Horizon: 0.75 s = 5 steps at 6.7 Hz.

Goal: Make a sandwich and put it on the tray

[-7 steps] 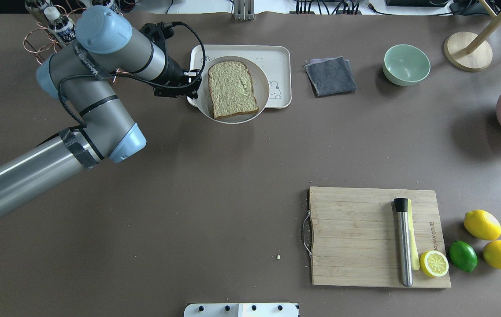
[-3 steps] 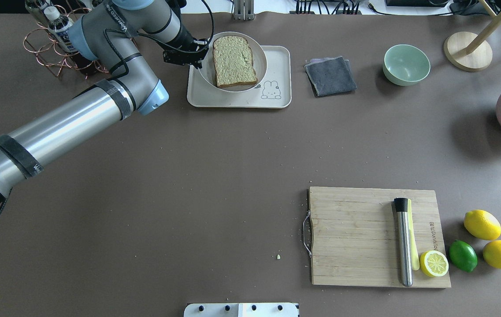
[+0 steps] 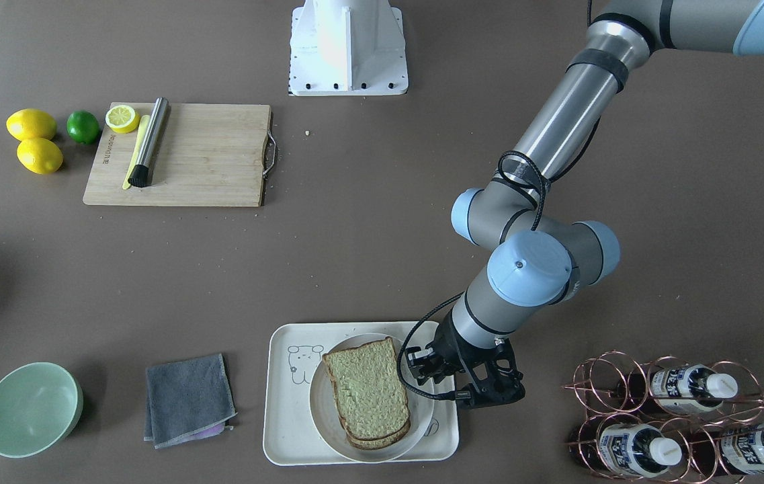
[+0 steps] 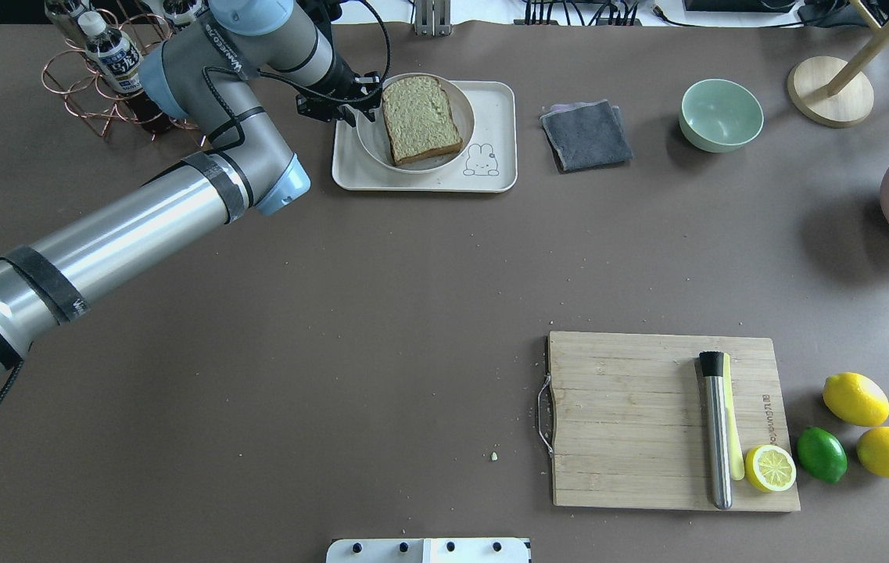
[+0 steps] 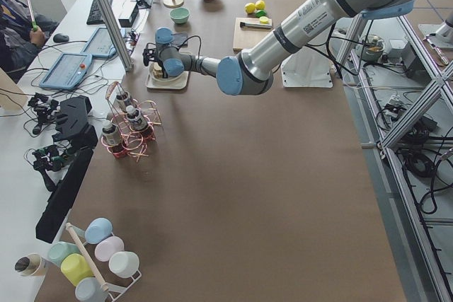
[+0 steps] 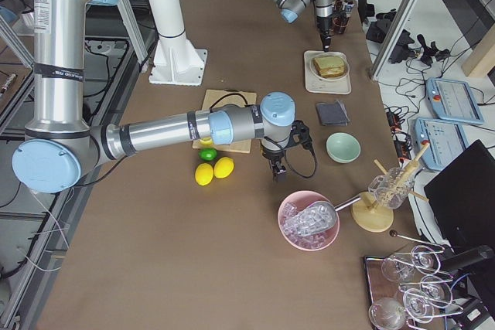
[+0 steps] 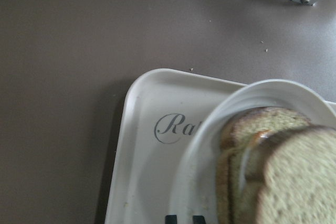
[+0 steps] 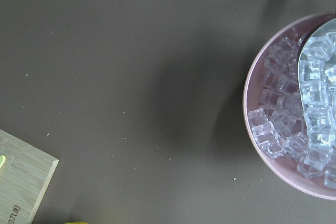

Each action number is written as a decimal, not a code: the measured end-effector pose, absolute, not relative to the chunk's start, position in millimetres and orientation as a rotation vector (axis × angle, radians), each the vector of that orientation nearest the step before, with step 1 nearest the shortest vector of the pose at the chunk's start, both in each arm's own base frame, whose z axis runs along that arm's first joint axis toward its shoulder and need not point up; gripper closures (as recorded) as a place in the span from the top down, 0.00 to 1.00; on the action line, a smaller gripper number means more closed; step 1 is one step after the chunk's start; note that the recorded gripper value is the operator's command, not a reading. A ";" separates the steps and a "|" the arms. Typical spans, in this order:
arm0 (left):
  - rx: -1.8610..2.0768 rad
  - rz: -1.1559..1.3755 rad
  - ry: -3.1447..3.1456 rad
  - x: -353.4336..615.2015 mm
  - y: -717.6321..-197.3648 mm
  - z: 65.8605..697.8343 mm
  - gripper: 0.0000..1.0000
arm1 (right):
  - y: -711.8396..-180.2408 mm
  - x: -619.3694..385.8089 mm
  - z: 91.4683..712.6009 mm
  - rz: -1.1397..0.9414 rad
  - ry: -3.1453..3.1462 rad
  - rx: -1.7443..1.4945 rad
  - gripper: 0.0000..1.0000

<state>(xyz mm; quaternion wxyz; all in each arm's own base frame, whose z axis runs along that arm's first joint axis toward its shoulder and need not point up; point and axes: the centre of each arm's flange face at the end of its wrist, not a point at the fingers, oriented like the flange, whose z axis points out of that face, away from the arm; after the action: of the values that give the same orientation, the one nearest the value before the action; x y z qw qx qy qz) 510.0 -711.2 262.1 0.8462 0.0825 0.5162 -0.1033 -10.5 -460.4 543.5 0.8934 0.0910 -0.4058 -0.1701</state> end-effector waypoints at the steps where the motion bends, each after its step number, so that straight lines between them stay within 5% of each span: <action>1: 0.176 -0.225 1.110 499.3 -698.0 265.4 0.98 | -461.0 -14.2 542.2 -0.360 -0.845 0.188 1.00; 5: 0.115 -0.135 1.028 385.1 -616.7 280.8 0.98 | -461.8 -22.2 543.1 -0.373 -0.847 0.177 1.00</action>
<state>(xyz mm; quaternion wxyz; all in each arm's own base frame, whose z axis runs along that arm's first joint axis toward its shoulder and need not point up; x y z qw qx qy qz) 385.1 -616.7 280.8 0.8670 0.0550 0.4910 -0.0644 -22.2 -461.8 543.1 0.8911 0.0853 -0.4079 -0.1798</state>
